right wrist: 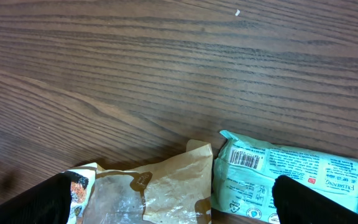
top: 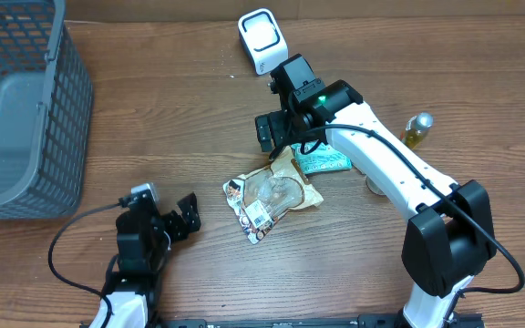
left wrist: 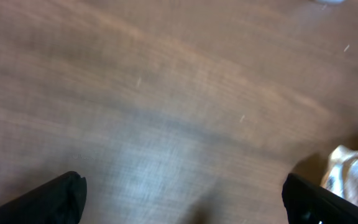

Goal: Scan the item barcode

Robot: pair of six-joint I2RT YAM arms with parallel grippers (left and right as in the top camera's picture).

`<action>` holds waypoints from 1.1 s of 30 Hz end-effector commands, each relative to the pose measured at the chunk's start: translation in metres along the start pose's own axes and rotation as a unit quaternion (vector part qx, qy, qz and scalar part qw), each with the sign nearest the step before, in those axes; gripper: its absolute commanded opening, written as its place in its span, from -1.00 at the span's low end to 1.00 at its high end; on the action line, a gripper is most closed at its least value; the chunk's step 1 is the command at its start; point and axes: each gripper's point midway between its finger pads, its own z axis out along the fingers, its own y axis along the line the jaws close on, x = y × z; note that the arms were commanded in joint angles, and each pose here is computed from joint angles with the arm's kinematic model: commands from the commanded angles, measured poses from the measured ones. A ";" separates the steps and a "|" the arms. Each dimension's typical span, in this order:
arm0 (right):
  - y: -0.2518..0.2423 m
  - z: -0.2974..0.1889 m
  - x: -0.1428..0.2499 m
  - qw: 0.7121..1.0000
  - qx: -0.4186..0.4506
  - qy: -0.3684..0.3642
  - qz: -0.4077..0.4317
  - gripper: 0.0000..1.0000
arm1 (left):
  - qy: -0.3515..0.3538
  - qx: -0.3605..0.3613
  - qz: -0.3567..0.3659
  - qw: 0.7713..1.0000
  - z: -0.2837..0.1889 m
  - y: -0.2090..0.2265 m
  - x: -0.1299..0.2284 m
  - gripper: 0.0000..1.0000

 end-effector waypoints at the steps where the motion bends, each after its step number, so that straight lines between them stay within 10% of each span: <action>1: -0.002 0.001 0.000 1.000 0.000 0.000 0.004 1.00 | -0.001 0.009 -0.002 1.000 -0.003 0.000 0.009 0.99; 33: -0.002 0.001 0.000 1.000 0.000 0.000 0.004 1.00 | -0.051 0.022 0.019 0.998 -0.036 -0.007 -0.005 0.99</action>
